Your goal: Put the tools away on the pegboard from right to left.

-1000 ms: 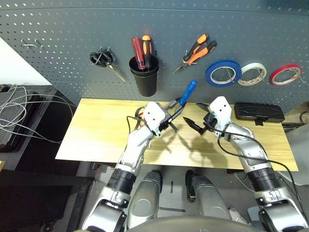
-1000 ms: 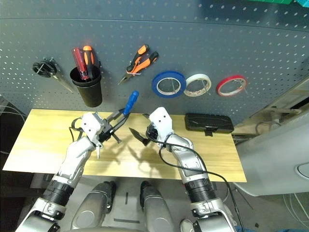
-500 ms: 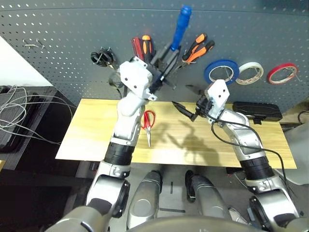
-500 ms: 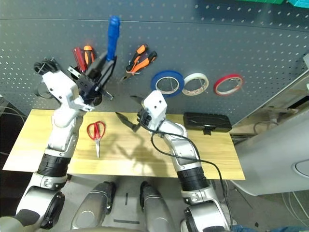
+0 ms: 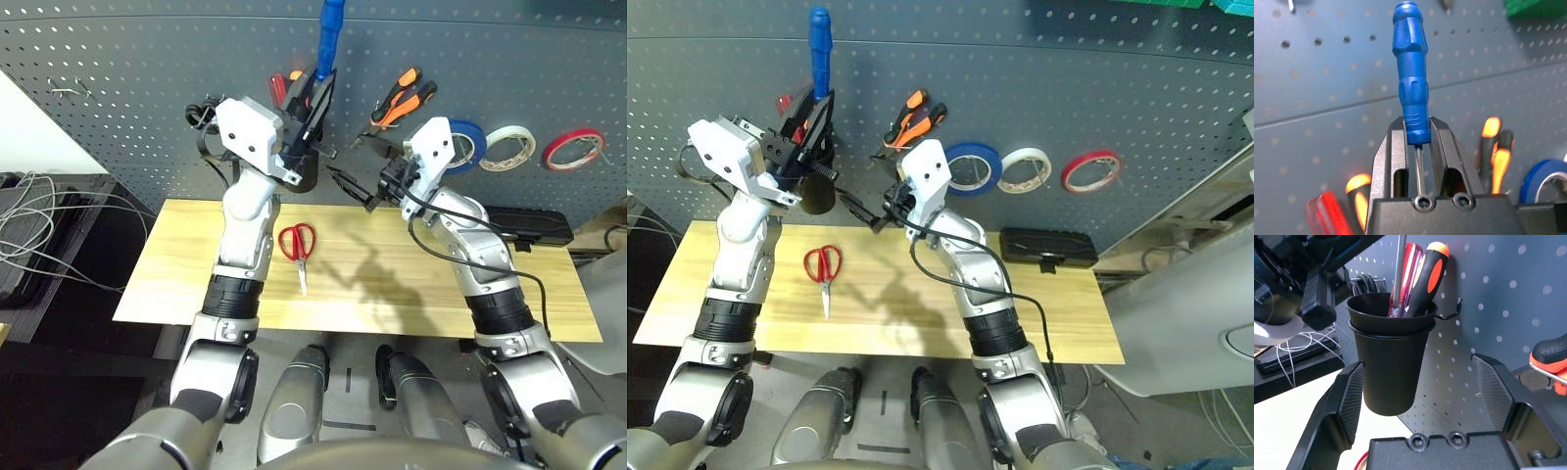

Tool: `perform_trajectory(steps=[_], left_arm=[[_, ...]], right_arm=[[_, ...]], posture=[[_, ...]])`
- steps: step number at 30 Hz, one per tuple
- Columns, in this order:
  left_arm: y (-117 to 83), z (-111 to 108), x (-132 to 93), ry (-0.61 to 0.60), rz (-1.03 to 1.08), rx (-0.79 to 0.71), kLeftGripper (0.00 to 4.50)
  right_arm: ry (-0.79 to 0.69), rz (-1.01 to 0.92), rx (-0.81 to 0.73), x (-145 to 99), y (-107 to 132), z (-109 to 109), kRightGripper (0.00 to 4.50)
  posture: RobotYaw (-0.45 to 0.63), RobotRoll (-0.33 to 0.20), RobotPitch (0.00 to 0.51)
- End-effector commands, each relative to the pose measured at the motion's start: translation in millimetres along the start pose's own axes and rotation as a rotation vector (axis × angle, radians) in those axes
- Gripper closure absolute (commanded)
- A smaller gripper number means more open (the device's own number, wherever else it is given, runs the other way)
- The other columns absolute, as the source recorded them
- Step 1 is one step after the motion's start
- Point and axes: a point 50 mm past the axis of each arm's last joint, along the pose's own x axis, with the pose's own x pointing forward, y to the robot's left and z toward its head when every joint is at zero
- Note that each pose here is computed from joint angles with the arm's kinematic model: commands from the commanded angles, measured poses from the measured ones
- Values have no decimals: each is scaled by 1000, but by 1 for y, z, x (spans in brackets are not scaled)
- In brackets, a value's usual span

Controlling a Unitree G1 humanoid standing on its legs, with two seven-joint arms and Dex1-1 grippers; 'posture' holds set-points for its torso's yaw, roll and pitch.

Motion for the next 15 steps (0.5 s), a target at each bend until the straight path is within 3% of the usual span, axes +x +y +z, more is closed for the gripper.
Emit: perform_trajectory(steps=[1, 11, 15], left_arm=[[0, -11, -8, 48, 8, 18, 3971], [2, -26, -22, 133, 32, 35, 3971], [0, -19, -20, 83, 11, 56, 2681]], right_arm=[[-6, 1, 7, 2, 1, -1, 0], [3, -3, 9, 0, 1, -3, 0], [18, -15, 8, -5, -1, -6, 0]], posture=[[132, 0, 188], [127, 0, 190], [127, 0, 190]])
